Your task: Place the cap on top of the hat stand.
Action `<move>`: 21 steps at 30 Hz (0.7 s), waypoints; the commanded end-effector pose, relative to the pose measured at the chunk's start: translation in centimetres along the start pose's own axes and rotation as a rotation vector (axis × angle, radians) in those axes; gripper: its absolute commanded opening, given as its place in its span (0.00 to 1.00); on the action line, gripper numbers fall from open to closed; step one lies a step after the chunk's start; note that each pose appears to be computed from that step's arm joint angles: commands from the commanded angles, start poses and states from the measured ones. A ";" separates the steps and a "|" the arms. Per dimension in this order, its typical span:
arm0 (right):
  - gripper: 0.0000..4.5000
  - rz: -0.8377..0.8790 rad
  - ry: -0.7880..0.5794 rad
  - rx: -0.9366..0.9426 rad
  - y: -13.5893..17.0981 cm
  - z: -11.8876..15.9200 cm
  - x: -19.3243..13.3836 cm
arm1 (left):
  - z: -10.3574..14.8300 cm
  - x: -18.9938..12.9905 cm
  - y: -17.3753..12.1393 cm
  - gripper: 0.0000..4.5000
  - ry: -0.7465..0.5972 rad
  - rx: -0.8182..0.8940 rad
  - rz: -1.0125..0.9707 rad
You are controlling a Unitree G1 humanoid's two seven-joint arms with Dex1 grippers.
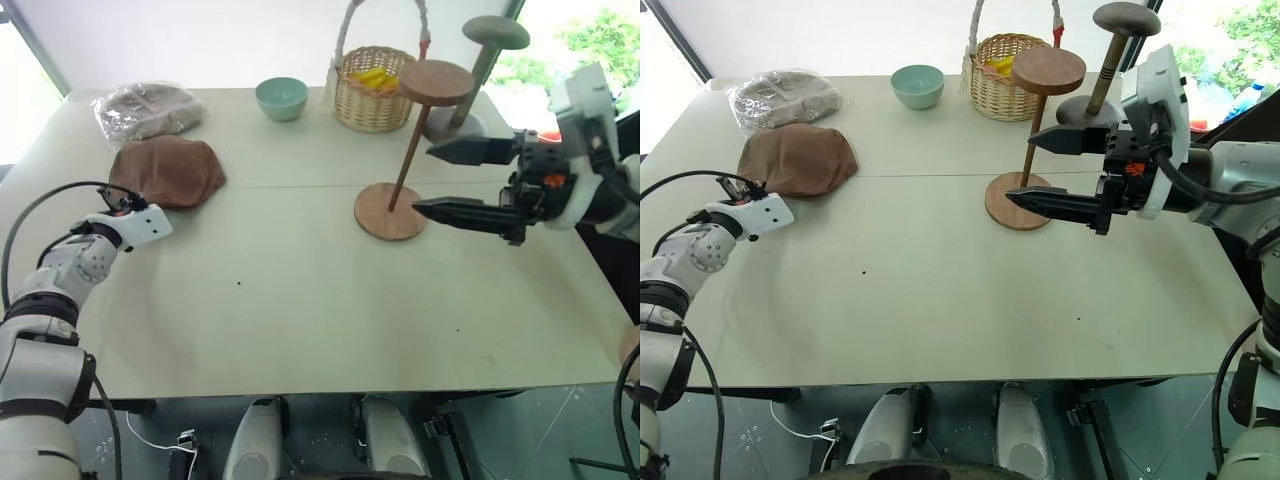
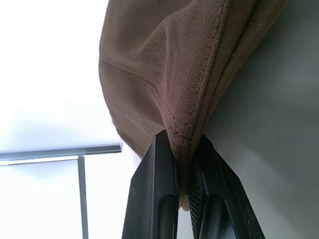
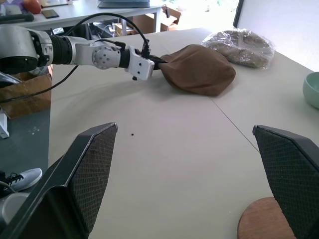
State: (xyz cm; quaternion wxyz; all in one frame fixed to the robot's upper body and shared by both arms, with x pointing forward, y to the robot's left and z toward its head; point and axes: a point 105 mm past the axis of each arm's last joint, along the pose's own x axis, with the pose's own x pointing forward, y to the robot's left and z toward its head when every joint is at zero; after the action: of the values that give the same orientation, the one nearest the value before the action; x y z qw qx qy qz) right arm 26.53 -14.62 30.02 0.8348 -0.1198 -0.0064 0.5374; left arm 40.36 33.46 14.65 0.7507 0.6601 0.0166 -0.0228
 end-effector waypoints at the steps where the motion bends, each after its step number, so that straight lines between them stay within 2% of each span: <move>1: 1.00 -0.074 -0.027 -0.028 -0.9 1.4 -1.6 | 1.7 0.0 5.7 0.01 -0.098 0.004 0.161; 4: 1.00 -0.154 -0.018 -0.066 -1.9 1.9 -2.9 | 4.5 -0.1 10.9 0.01 -0.206 -0.016 0.282; 8: 1.00 -0.226 0.000 -0.094 -2.8 2.5 -5.0 | 9.6 -0.6 16.9 0.01 -0.367 -0.040 0.408; 12: 1.00 -0.288 0.000 -0.119 -3.3 3.7 -7.2 | 16.2 -1.8 21.8 0.01 -0.578 -0.118 0.487; 17: 1.00 -0.344 -0.042 -0.129 -3.9 5.0 -8.4 | 22.7 -3.8 23.9 0.01 -0.821 -0.187 0.497; 21: 1.00 -0.368 -0.065 -0.128 -3.8 5.4 -8.7 | 27.2 -4.7 23.5 0.01 -0.977 -0.224 0.443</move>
State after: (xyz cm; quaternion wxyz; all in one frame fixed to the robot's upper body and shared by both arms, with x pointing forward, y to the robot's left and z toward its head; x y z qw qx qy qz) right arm 26.48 -22.83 35.48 0.9099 -0.1387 -0.0583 0.3866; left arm 38.52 10.28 39.25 0.7398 0.4887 -0.4309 -0.1679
